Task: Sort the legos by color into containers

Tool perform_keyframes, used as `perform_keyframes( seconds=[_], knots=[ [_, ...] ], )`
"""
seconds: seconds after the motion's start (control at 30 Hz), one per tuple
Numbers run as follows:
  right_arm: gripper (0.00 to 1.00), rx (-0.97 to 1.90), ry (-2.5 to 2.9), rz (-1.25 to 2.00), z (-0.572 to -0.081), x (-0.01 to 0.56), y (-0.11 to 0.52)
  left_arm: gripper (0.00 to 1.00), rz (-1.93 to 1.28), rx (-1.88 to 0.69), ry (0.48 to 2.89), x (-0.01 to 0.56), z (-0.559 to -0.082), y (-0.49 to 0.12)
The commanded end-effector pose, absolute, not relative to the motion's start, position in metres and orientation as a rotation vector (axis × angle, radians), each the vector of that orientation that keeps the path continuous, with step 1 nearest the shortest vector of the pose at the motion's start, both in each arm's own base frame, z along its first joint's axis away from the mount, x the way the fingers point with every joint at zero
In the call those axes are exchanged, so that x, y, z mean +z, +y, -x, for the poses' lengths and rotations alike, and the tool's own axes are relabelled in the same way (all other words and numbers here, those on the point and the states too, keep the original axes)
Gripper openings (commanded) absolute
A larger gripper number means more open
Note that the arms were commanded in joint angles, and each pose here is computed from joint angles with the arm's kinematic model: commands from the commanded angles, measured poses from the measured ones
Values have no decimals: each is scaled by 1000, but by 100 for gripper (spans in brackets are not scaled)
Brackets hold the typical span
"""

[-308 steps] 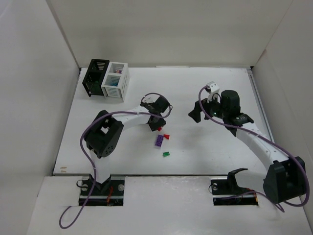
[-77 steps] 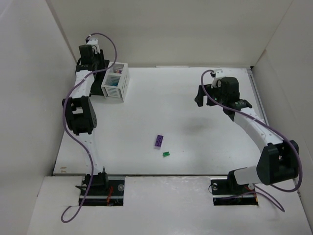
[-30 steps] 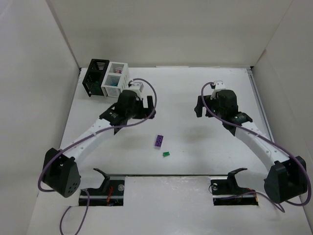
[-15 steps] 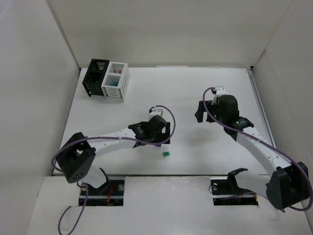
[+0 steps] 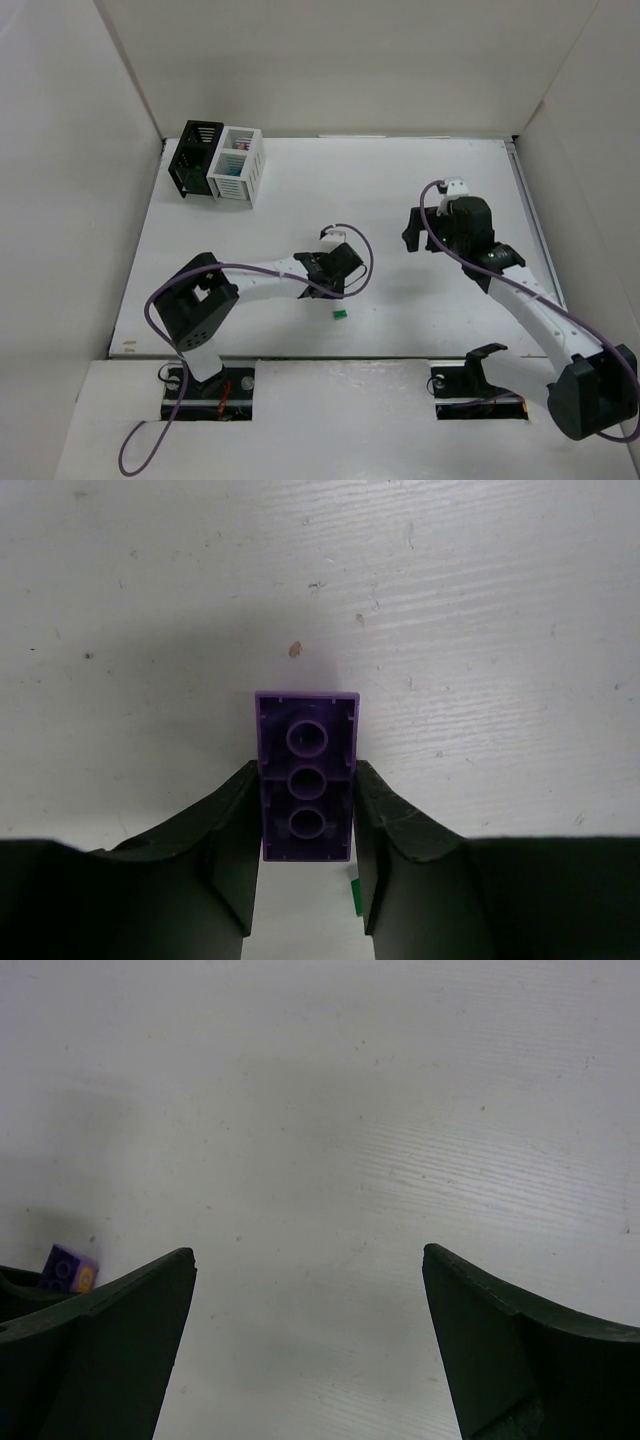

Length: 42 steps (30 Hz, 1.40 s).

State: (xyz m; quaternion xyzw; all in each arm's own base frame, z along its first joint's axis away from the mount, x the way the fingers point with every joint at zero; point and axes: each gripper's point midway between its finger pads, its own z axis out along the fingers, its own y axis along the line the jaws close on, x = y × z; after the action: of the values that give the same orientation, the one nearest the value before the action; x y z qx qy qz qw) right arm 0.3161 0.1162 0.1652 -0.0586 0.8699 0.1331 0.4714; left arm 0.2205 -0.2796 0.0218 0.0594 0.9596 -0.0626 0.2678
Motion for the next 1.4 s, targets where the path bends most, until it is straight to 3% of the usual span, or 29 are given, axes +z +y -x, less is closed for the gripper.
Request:
perform_keyframes(
  seconds=[0.0, 0.1, 0.2, 0.37, 0.6, 0.83, 1.07, 1.17, 1.37],
  knots=[
    [100, 316, 2096, 150, -314, 174, 116, 28, -132, -105, 2591, 25, -224, -275],
    [100, 304, 2106, 125, -315, 170, 111, 14, -121, -96, 2566, 33, -231, -277],
    [100, 293, 2115, 120, -316, 167, 110, 12, -124, -125, 2519, 55, -239, -284],
    [100, 315, 2093, 155, -331, 172, 119, 9, 43, -128, 2417, 102, -302, -248],
    [100, 300, 2082, 157, -372, 185, 130, 12, 181, -182, 2180, 193, -400, -179],
    [100, 298, 2061, 184, -415, 200, 148, 12, 290, -97, 2057, 241, -494, -113],
    [100, 283, 2026, 194, -446, 212, 156, 12, 330, -38, 1999, 255, -570, -70],
    [100, 277, 2026, 185, -458, 212, 156, 17, 346, -23, 1957, 259, -600, -57],
    [100, 297, 2018, 184, -469, 216, 155, 18, 343, -39, 1942, 238, -640, -40]
  ],
)
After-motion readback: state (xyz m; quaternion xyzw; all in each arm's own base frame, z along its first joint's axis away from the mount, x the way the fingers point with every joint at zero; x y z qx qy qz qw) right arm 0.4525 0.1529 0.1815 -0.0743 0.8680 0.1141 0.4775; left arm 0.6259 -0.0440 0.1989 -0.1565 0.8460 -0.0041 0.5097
